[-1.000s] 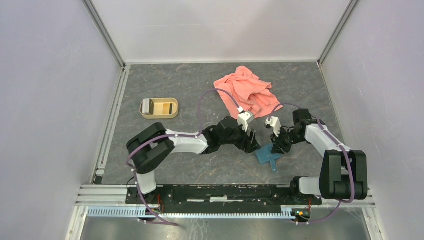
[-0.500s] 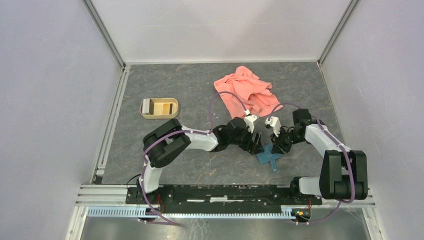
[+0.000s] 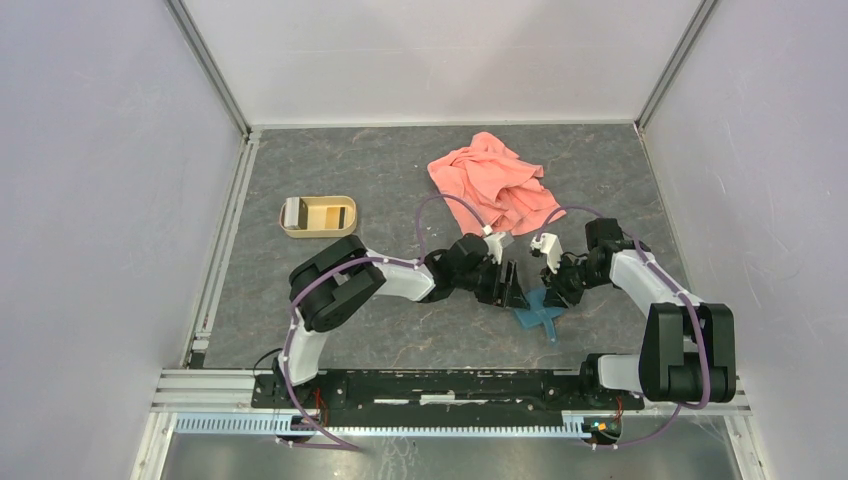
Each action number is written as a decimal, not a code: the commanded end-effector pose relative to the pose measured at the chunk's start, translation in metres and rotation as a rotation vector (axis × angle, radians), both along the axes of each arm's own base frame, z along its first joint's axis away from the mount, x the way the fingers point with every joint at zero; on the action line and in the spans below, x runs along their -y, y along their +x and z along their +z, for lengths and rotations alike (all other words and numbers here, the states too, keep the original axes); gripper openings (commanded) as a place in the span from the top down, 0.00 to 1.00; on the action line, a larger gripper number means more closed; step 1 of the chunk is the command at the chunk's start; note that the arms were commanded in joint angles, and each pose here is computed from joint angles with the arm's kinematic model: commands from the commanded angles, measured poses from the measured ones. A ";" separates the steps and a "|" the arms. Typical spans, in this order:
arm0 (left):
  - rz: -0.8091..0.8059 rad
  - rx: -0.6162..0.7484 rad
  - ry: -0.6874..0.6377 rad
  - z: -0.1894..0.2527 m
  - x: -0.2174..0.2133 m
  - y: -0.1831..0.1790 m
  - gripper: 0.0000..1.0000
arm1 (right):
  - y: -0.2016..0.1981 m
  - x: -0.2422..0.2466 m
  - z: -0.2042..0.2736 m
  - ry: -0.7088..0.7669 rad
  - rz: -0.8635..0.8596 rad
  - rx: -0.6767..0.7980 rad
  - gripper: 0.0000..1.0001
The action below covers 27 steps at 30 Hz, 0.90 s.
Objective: Put the credit cards into the card holder
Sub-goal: Turn over the card holder at the center of the board.
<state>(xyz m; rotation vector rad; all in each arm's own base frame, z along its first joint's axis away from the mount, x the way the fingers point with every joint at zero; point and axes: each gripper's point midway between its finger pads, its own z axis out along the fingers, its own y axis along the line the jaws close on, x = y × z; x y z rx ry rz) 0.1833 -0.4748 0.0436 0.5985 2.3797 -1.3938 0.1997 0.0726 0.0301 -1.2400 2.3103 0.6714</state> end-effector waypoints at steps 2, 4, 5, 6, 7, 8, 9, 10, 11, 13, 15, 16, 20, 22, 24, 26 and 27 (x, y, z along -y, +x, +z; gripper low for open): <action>0.054 -0.242 0.061 -0.028 -0.004 -0.021 0.37 | -0.003 0.027 -0.024 -0.162 0.001 -0.004 0.72; 0.078 -0.257 0.064 -0.031 -0.003 -0.019 0.45 | -0.004 0.027 -0.025 -0.159 0.001 -0.007 0.72; 0.091 -0.261 0.066 -0.032 -0.003 -0.019 0.48 | -0.004 0.026 -0.025 -0.158 0.002 -0.007 0.72; 0.103 -0.262 0.061 -0.032 -0.002 -0.018 0.52 | -0.003 0.027 -0.024 -0.158 0.001 -0.005 0.72; 0.116 -0.262 0.053 -0.031 -0.001 -0.015 0.55 | -0.003 0.026 -0.024 -0.156 0.002 -0.004 0.71; 0.131 -0.266 0.048 -0.030 -0.001 -0.014 0.59 | -0.003 0.026 -0.023 -0.152 0.002 -0.003 0.71; 0.136 -0.266 0.040 -0.029 0.000 -0.013 0.63 | -0.003 0.025 -0.023 -0.150 0.002 0.000 0.71; 0.144 -0.270 0.030 -0.028 0.001 -0.012 0.68 | -0.003 0.025 -0.022 -0.147 0.004 0.003 0.71; 0.150 -0.273 0.016 -0.026 0.002 -0.011 0.72 | -0.001 0.024 -0.021 -0.141 0.005 0.011 0.70; 0.160 -0.285 -0.004 -0.023 0.004 -0.010 0.76 | 0.001 0.020 -0.015 -0.122 0.012 0.032 0.68; 0.166 -0.295 -0.039 -0.017 0.007 -0.009 0.85 | 0.006 0.015 -0.005 -0.088 0.029 0.067 0.65; 0.171 -0.305 -0.057 -0.015 0.007 -0.009 0.89 | 0.009 0.011 0.003 -0.068 0.042 0.095 0.63; 0.204 -0.363 -0.135 -0.006 0.002 -0.004 0.92 | 0.027 -0.003 0.041 0.009 0.091 0.244 0.53; 0.241 -0.390 -0.163 -0.005 -0.007 0.003 0.92 | 0.032 -0.012 0.059 0.052 0.135 0.322 0.41; 0.282 -0.410 -0.193 -0.001 -0.018 0.011 0.92 | 0.022 -0.025 0.074 0.116 0.287 0.423 0.25; 0.323 -0.438 -0.230 0.005 -0.028 0.020 0.93 | -0.003 -0.038 0.077 0.151 0.551 0.596 0.04; 0.338 -0.440 -0.242 0.007 -0.033 0.025 0.93 | -0.015 -0.043 0.074 0.157 0.669 0.687 0.02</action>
